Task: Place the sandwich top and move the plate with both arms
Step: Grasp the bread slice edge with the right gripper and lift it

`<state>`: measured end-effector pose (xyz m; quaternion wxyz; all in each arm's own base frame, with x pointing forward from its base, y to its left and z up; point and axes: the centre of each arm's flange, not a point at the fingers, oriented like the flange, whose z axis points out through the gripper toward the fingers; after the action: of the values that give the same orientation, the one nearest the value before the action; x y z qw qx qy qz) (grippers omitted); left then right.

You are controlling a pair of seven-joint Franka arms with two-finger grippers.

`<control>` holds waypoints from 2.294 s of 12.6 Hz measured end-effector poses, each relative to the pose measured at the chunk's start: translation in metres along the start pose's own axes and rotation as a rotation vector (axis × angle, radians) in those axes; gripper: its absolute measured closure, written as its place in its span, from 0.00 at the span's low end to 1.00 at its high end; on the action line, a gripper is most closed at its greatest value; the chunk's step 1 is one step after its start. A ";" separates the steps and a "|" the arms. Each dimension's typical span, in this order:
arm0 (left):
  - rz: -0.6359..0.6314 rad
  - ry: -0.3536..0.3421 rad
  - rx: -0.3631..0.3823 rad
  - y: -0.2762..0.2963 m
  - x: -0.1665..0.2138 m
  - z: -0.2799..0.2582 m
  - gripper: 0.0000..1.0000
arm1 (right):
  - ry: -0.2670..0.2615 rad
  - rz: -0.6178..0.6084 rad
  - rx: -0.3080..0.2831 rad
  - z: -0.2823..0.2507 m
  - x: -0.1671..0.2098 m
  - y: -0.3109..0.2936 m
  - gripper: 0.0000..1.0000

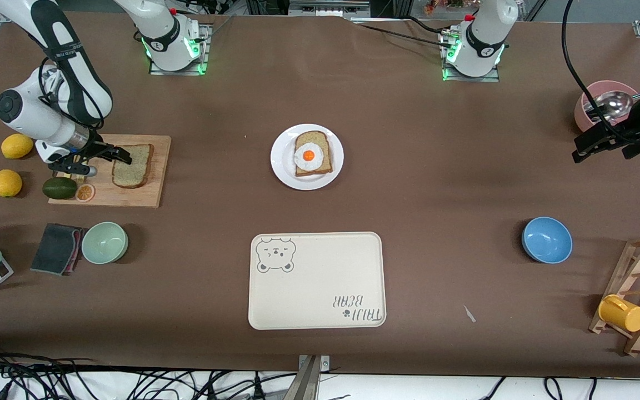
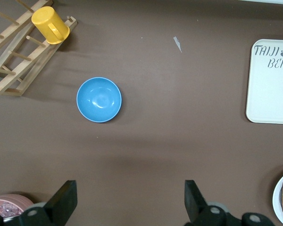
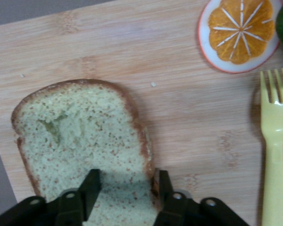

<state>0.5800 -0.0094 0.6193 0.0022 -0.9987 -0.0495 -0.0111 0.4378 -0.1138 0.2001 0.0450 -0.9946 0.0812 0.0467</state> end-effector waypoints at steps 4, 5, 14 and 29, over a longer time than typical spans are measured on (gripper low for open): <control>0.005 -0.004 0.000 0.003 -0.001 0.001 0.00 | 0.004 -0.002 0.001 -0.003 0.000 0.000 0.73; 0.006 -0.007 0.001 0.003 -0.001 0.001 0.00 | 0.005 -0.002 0.002 -0.004 0.000 0.000 0.78; -0.001 -0.006 0.000 -0.002 -0.005 -0.007 0.00 | 0.001 0.010 0.008 -0.008 0.002 -0.008 0.97; -0.020 -0.019 -0.008 -0.013 -0.004 -0.002 0.00 | -0.087 0.065 0.099 -0.165 0.026 -0.250 0.97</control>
<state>0.5748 0.0027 0.6217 -0.0026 -0.9982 -0.0594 -0.0019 0.5192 0.1122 0.3813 0.0962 -0.9850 0.1137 0.0871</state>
